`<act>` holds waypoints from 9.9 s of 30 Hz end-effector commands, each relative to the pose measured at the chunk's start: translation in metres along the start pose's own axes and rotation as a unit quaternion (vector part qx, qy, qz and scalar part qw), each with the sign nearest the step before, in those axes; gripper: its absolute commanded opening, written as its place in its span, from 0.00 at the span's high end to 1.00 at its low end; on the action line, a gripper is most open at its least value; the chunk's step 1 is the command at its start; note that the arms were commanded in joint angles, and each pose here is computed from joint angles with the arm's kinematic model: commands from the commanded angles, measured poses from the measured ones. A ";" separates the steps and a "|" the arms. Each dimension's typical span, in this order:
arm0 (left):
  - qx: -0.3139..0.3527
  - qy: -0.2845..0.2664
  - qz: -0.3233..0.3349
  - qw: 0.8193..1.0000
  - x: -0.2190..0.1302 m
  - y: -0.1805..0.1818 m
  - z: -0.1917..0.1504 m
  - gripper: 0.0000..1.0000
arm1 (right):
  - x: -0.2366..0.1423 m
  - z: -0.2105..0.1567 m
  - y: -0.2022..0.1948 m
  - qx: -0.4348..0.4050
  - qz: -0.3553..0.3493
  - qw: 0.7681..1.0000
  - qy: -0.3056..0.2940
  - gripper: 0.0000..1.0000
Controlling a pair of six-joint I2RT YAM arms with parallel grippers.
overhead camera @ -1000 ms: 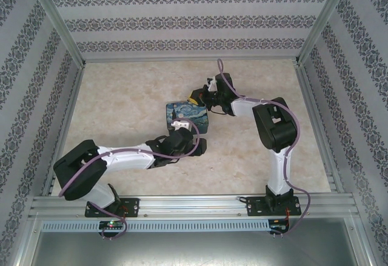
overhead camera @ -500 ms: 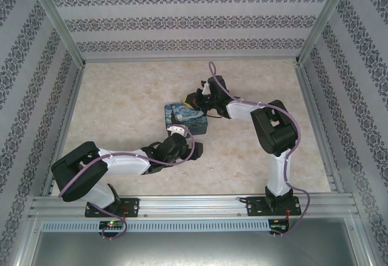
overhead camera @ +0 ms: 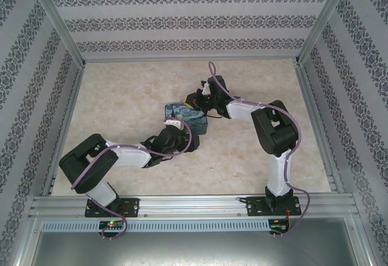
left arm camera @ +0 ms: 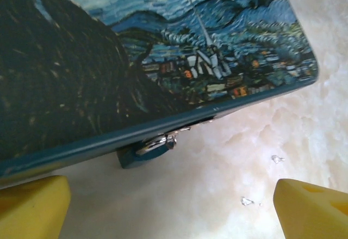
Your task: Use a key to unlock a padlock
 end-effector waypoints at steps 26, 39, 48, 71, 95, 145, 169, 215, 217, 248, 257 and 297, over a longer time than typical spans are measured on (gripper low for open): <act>0.071 -0.019 -0.033 0.997 0.045 -0.020 0.017 0.13 | -0.001 -0.012 -0.028 0.003 -0.035 0.999 0.014 1.00; -0.005 -0.071 -0.089 0.993 0.036 -0.037 0.043 0.14 | -0.001 -0.017 -0.038 0.005 -0.045 0.999 0.016 1.00; -0.040 -0.077 -0.122 0.989 0.032 -0.044 0.047 0.14 | -0.002 -0.018 -0.040 0.007 -0.047 0.999 0.017 1.00; -0.134 -0.114 -0.157 0.972 0.027 -0.042 0.048 0.21 | -0.001 -0.019 -0.043 0.011 -0.046 0.999 0.019 1.00; -0.151 -0.128 -0.167 0.966 0.027 -0.060 0.052 0.36 | 0.002 -0.020 -0.046 0.016 -0.046 0.999 0.023 1.00; -0.208 -0.133 -0.088 0.965 0.046 -0.017 0.027 0.87 | -0.002 -0.018 -0.052 0.021 -0.042 0.999 0.025 1.00; -0.217 -0.059 -0.132 0.965 0.071 -0.045 0.005 1.00 | -0.057 0.047 -0.040 0.027 -0.025 0.998 -0.055 1.00; -0.231 -0.016 -0.142 0.963 0.050 -0.043 0.008 1.00 | -0.179 -0.098 -0.053 0.013 0.017 0.999 -0.041 1.00; -0.233 -0.015 -0.145 0.962 0.049 -0.043 0.009 1.00 | -0.180 -0.104 -0.055 0.020 0.021 0.999 -0.038 1.00; -0.283 0.006 -0.251 0.925 0.018 -0.084 0.042 1.00 | -0.155 -0.098 -0.075 0.030 -0.010 0.999 -0.045 1.00; -0.271 0.024 -0.265 0.925 0.012 -0.093 0.041 1.00 | -0.144 -0.062 -0.077 0.034 -0.005 0.999 -0.033 1.00; -0.351 -0.015 -0.318 0.881 0.002 -0.108 0.077 1.00 | -0.163 -0.088 -0.057 0.091 0.027 0.993 -0.066 1.00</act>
Point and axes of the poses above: each hand's point on the last joint's axis, 136 mm out from that joint toward the fingers, its own x axis out along the fingers, its own y axis along the line the jaws close on, z = x × y, the point moved 1 cm from there along -x, back along the fingers, and after that the axes turned 1 degree about x, right-handed, at the moved point
